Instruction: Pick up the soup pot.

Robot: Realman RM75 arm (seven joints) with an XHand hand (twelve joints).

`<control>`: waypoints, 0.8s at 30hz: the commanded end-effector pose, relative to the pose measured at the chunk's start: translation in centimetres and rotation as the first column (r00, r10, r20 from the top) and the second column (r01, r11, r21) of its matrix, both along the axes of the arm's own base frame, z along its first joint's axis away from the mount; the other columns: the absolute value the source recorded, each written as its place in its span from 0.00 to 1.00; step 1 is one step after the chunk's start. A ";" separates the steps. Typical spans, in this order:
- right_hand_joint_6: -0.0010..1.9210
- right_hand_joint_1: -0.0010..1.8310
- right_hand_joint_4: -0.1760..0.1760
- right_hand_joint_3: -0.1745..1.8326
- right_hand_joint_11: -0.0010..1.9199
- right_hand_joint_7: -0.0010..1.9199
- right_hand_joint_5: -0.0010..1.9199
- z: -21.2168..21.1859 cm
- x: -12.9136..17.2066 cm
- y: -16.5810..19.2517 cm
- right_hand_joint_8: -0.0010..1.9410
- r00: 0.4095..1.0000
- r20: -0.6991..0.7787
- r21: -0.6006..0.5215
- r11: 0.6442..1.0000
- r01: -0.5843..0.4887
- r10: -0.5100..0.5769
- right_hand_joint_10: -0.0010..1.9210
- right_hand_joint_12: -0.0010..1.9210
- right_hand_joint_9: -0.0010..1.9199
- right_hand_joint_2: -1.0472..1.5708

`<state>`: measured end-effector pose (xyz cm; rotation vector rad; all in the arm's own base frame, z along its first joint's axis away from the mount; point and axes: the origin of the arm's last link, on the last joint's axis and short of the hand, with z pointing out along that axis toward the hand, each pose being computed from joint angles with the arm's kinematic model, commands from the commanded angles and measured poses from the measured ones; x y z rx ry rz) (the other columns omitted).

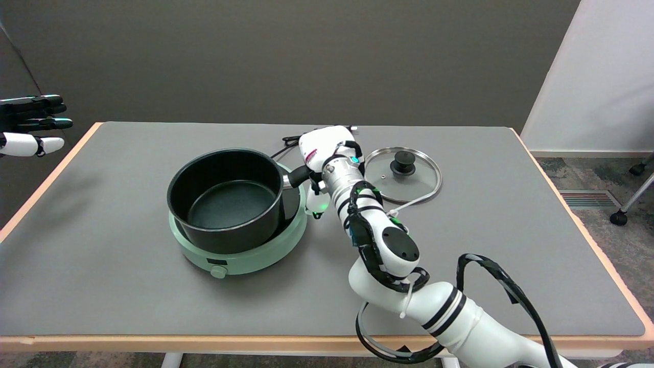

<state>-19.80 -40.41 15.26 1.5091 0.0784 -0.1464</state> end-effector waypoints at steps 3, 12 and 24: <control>0.82 0.65 0.24 0.48 0.82 0.82 0.82 0.5 -0.3 -0.4 0.81 1.000 -0.001 -0.012 1.000 0.009 -0.009 0.82 0.82 0.82 0.38; 0.80 0.63 0.25 0.44 0.81 0.81 0.81 0.6 -0.3 -0.4 0.80 1.000 0.000 -0.012 1.000 0.007 -0.007 0.80 0.80 0.81 0.48; 0.81 0.63 0.23 0.51 0.81 0.81 0.81 0.4 -0.3 -0.3 0.80 1.000 -0.008 -0.001 1.000 0.004 -0.004 0.81 0.81 0.81 0.51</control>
